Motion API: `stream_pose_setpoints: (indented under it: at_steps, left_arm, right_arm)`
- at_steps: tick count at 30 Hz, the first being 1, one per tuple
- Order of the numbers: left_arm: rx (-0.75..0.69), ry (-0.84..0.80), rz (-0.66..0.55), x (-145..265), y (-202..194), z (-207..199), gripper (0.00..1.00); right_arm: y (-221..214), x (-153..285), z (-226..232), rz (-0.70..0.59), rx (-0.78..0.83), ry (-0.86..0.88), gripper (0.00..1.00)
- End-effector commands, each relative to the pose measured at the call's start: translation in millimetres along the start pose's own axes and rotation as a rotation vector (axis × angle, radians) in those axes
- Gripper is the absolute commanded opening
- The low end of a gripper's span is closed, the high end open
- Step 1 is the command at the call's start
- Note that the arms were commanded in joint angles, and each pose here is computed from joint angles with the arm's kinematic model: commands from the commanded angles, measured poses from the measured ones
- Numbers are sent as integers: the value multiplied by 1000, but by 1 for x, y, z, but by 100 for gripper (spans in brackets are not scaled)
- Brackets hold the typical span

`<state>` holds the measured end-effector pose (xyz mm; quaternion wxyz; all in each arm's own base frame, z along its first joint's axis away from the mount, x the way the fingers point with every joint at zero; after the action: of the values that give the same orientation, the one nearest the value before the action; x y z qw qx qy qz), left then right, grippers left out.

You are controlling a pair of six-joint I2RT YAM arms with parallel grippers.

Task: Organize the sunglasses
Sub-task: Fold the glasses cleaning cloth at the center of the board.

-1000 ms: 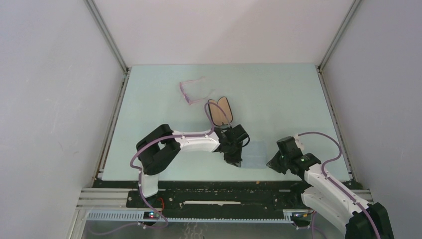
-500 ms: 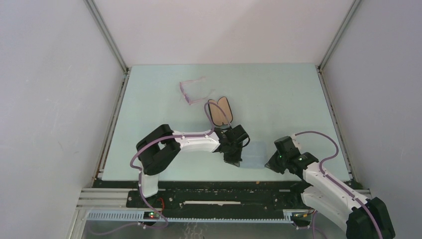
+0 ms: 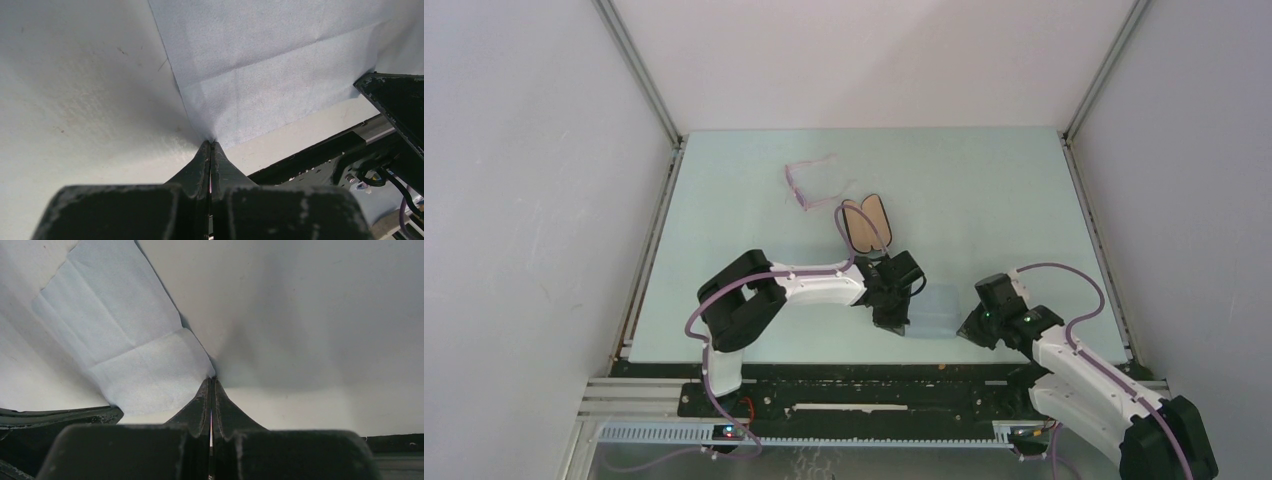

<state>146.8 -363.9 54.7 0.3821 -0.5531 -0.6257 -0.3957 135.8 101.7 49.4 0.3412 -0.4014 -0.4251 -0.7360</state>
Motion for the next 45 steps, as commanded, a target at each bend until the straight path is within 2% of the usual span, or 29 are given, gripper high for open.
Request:
stream_pose_setpoints:
  at_steps: [1,28,45]
  left_arm:
    - [-23,-58,-17,20,11,-17,0]
    - [-12,-92,-55,44,54,-27,0]
    - [-21,-95,-53,40,77,-32,0]
  right_arm:
    - [17,4,10,-43,32,1,0]
    - [52,10,37,-66,28,24,0]
    - [73,-1,48,-51,43,3,0]
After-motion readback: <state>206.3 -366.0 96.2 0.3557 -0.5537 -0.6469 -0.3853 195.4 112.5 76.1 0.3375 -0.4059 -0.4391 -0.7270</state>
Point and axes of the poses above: each gripper's point midway between its finger pads, its own x axis back along the fingers, its own z axis along the line the jaws close on, y = z × x, the point moved 4 cm from there along x, back along the fingers, and after that the axes turned 14 degrees about x, right-handed, at the moved point
